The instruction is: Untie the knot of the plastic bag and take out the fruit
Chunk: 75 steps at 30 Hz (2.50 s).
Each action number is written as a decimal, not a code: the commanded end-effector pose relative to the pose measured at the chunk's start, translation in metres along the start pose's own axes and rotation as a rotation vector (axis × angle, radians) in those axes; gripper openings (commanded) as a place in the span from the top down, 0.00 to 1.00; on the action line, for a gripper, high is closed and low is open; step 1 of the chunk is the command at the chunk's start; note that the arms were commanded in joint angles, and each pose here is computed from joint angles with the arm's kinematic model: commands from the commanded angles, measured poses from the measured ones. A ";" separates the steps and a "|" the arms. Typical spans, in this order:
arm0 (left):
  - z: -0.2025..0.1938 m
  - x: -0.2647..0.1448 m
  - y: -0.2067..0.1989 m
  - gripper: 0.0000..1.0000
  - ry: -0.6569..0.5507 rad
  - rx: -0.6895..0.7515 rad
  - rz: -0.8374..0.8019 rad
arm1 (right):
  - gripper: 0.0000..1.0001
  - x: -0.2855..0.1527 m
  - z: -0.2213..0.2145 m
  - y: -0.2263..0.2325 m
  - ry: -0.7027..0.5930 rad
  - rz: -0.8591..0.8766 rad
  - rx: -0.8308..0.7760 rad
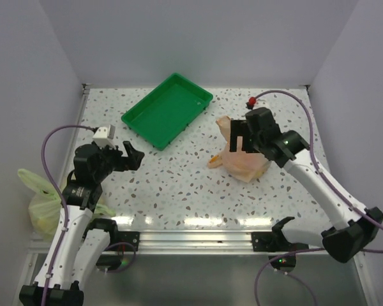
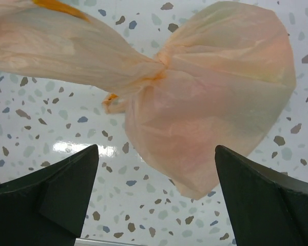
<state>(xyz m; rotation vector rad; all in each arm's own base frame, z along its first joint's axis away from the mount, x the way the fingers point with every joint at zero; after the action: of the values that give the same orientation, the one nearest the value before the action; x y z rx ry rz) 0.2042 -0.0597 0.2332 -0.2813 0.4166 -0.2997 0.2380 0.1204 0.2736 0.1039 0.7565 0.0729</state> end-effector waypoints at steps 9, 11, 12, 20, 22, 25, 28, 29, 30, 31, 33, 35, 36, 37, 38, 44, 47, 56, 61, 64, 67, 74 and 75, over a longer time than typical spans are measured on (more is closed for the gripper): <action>-0.011 0.001 -0.001 0.00 -0.052 0.062 -0.064 | 0.01 0.074 -0.003 0.040 0.067 -0.400 -0.234; -0.010 0.000 -0.002 0.00 -0.060 0.066 -0.072 | 0.01 0.085 0.000 0.043 0.051 -0.443 -0.236; -0.010 -0.001 -0.003 0.00 -0.063 0.068 -0.073 | 0.01 0.093 -0.003 0.045 0.059 -0.459 -0.247; -0.009 -0.003 -0.006 0.00 -0.076 0.079 -0.091 | 0.71 0.127 -0.006 0.057 0.082 -0.532 -0.311; -0.009 -0.003 -0.008 0.00 -0.077 0.082 -0.097 | 0.98 0.117 0.004 0.069 0.064 -0.479 -0.305; -0.009 -0.003 -0.007 0.00 -0.078 0.083 -0.094 | 1.00 0.098 0.016 0.089 0.046 -0.331 -0.271; -0.010 -0.003 -0.007 0.00 -0.076 0.082 -0.094 | 1.00 0.063 0.034 0.113 -0.021 -0.050 -0.170; -0.010 -0.003 -0.007 0.00 -0.076 0.082 -0.094 | 1.00 0.055 0.045 0.124 -0.084 0.048 -0.123; -0.010 -0.003 -0.007 0.00 -0.074 0.081 -0.096 | 1.00 0.031 0.055 0.125 -0.133 0.145 -0.089; -0.009 -0.003 -0.007 0.00 -0.076 0.082 -0.097 | 1.00 0.029 0.047 0.124 -0.130 0.186 -0.087; -0.010 -0.003 -0.009 0.00 -0.070 0.082 -0.108 | 1.00 0.014 0.044 0.127 -0.169 0.316 -0.052; -0.009 -0.004 -0.011 0.00 -0.070 0.080 -0.122 | 1.00 0.012 0.038 0.126 -0.190 0.386 -0.005; -0.009 -0.004 -0.012 0.00 -0.065 0.074 -0.126 | 1.00 0.015 0.030 0.122 -0.184 0.387 0.008; -0.009 -0.004 -0.013 0.00 -0.062 0.070 -0.135 | 1.00 0.027 0.005 0.109 -0.140 0.368 0.023; -0.010 -0.004 -0.016 0.00 -0.046 0.056 -0.158 | 1.00 0.034 -0.003 0.106 -0.142 0.380 0.044; -0.019 -0.004 -0.027 0.00 0.019 0.004 -0.251 | 0.94 0.099 -0.102 0.042 0.050 0.285 0.245; -0.019 -0.004 -0.030 0.00 0.030 0.002 -0.274 | 0.87 0.111 -0.129 0.010 0.088 0.190 0.305; -0.002 0.003 -0.071 0.00 0.041 -0.020 -0.367 | 0.05 0.070 -0.085 -0.016 0.015 0.009 0.170; 0.009 0.018 -0.083 0.00 0.067 -0.039 -0.344 | 0.01 0.021 -0.032 -0.010 -0.097 0.063 0.113; 0.024 0.027 -0.093 0.00 0.053 -0.050 -0.332 | 0.02 0.006 -0.021 0.005 -0.048 0.154 0.128; 0.034 0.038 -0.109 0.00 0.055 -0.047 -0.319 | 0.06 0.004 -0.021 0.021 -0.009 0.248 0.190; 0.036 0.059 -0.134 0.00 0.095 -0.052 -0.243 | 0.13 0.027 -0.031 0.061 0.062 0.280 0.189; 0.035 0.061 -0.135 0.00 0.099 -0.055 -0.230 | 0.13 0.028 -0.029 0.064 0.058 0.272 0.188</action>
<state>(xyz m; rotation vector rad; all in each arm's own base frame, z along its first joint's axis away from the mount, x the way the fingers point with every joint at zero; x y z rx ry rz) 0.2337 -0.1931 0.2691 -0.3424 0.5450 -0.6015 0.2350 0.1741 0.2363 0.3709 0.7933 0.2575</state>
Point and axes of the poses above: each gripper's point midway between its finger pads, its own x axis out along the fingers, its own y axis along the line the jaws close on, z = x × y, the point moved 6 cm from there along -x, back along the fingers, and after that the axes turned 1 degree about x, right-handed, at the moved point
